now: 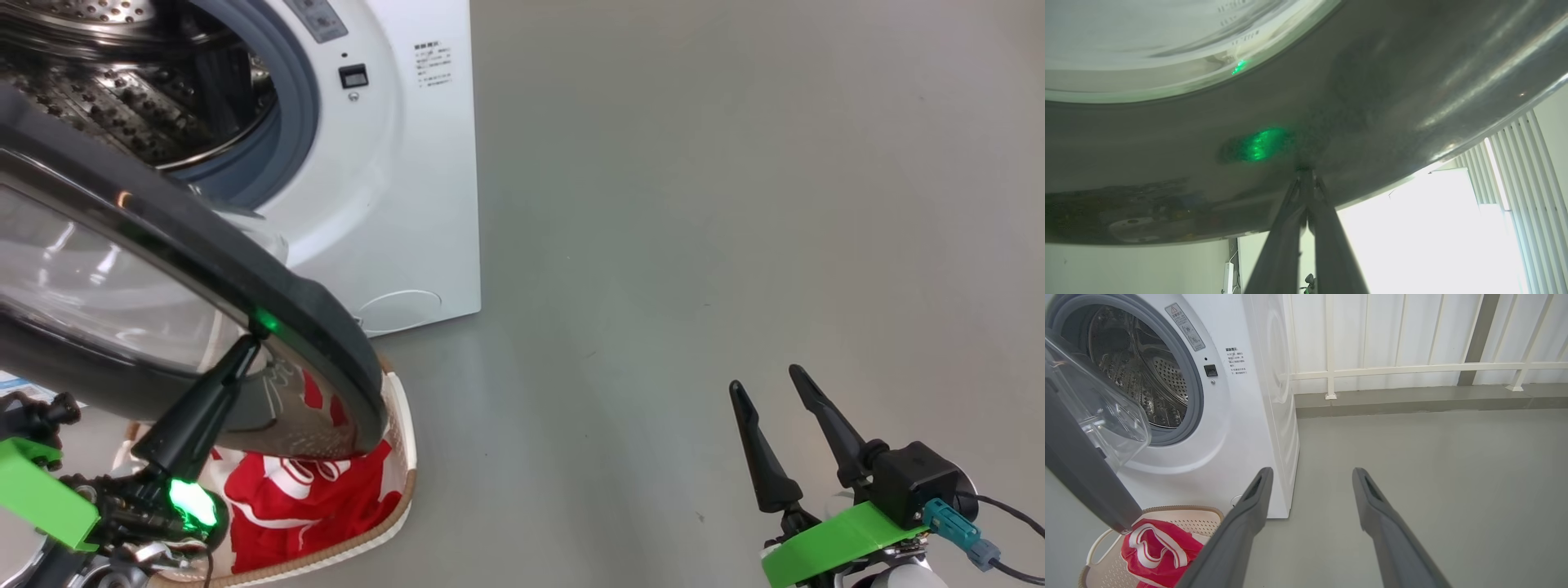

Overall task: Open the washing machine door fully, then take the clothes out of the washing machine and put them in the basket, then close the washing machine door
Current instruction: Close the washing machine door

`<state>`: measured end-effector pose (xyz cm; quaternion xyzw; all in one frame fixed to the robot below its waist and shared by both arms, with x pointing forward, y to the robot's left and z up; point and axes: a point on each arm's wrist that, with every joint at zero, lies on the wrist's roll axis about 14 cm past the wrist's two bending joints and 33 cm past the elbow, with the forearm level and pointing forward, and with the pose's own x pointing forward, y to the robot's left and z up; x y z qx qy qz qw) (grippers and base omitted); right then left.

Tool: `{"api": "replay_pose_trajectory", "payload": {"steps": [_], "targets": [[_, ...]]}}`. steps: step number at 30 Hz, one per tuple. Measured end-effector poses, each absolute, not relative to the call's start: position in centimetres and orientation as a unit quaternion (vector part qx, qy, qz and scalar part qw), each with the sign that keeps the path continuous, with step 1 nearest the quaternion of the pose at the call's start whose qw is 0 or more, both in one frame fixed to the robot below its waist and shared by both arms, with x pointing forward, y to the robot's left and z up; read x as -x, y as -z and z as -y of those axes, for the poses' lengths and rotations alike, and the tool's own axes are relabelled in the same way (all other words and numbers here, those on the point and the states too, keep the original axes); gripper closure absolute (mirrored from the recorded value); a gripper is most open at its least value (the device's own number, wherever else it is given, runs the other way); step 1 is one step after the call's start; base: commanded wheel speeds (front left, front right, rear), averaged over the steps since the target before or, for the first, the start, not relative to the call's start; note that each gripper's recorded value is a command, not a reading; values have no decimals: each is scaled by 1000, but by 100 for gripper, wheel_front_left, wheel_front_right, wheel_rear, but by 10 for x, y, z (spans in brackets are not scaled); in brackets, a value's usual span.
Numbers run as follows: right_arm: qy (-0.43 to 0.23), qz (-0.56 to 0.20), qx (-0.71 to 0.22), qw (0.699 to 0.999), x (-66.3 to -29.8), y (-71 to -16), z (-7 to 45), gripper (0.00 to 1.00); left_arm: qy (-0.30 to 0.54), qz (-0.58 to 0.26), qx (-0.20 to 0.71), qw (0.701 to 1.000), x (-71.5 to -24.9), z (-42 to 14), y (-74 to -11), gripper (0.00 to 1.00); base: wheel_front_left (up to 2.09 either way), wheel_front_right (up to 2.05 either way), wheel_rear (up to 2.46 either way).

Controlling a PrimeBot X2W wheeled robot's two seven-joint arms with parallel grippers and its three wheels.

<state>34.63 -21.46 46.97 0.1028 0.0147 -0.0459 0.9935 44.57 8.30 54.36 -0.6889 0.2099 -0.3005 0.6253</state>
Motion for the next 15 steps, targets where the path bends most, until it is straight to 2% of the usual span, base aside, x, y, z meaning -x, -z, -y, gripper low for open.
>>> {"api": "replay_pose_trajectory", "payload": {"steps": [8, 15], "targets": [[28, -11, -106, 994, -353, -472, 204, 0, 293, -185, 690, 636, -438, -99, -549, 100, 0, 0, 0], [5, -10, -109, 994, -360, -473, 190, 0, 243, -136, 703, 655, -419, -130, -545, 100, 0, 0, 0]]}}
